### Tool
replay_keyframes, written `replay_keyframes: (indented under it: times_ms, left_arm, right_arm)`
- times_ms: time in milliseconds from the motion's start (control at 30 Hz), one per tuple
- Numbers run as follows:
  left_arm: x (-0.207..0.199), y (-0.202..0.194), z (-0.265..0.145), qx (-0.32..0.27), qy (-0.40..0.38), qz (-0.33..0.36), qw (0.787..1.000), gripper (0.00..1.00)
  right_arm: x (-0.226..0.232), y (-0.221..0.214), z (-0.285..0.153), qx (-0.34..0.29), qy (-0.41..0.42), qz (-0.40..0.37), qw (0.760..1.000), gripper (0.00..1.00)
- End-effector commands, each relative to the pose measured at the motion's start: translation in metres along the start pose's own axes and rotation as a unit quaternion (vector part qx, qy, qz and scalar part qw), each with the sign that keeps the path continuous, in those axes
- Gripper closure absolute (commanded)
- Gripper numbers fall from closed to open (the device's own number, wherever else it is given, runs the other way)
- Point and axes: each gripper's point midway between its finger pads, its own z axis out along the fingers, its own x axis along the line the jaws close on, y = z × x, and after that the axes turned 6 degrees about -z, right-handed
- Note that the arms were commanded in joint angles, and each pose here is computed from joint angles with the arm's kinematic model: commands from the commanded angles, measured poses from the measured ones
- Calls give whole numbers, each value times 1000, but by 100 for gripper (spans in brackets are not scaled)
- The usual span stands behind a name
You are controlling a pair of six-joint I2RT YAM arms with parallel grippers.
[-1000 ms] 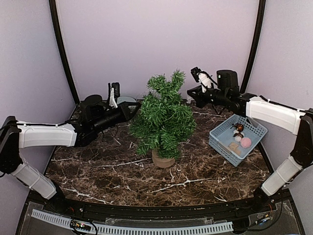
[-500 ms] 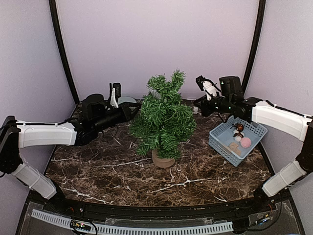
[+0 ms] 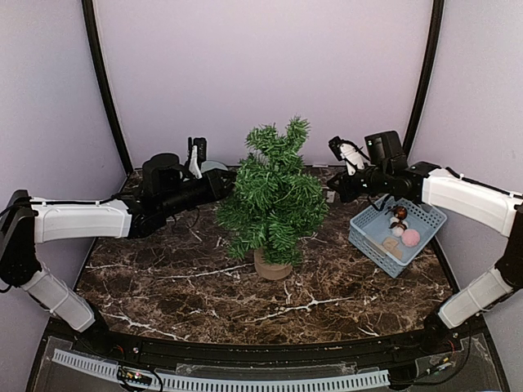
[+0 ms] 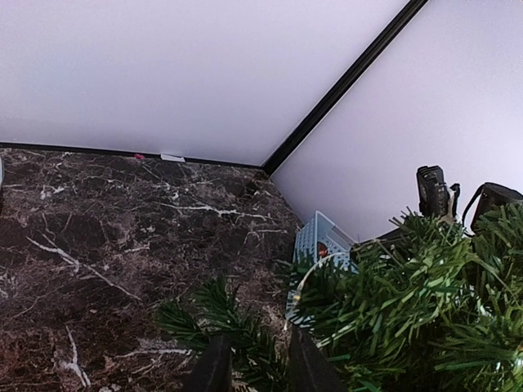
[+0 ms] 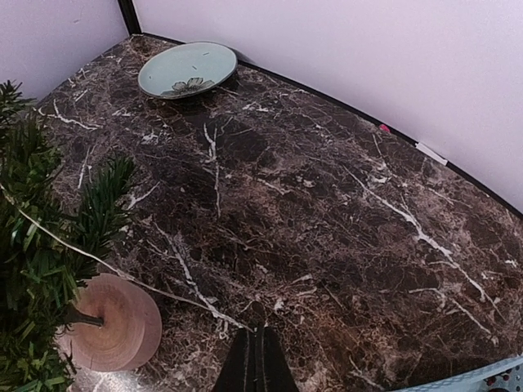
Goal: Decorate the small christmas tree
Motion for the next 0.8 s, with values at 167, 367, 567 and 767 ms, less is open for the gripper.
replay_keyframes:
  times_ms: [167, 367, 567, 767]
  left_arm:
    - [-6, 11, -1, -8, 0, 7, 1000, 74]
    - [-7, 10, 2, -3, -5, 10, 1000, 73]
    - [-8, 9, 2, -2, -8, 12, 1000, 73]
    - [-7, 7, 3, -1, -9, 10, 1000, 73]
  right_arm:
    - [29, 13, -43, -29, 67, 42, 996, 100]
    - [49, 19, -60, -37, 117, 66, 990, 100]
    - [72, 26, -72, -34, 164, 85, 982, 100]
    - [96, 39, -83, -42, 221, 103, 969, 100]
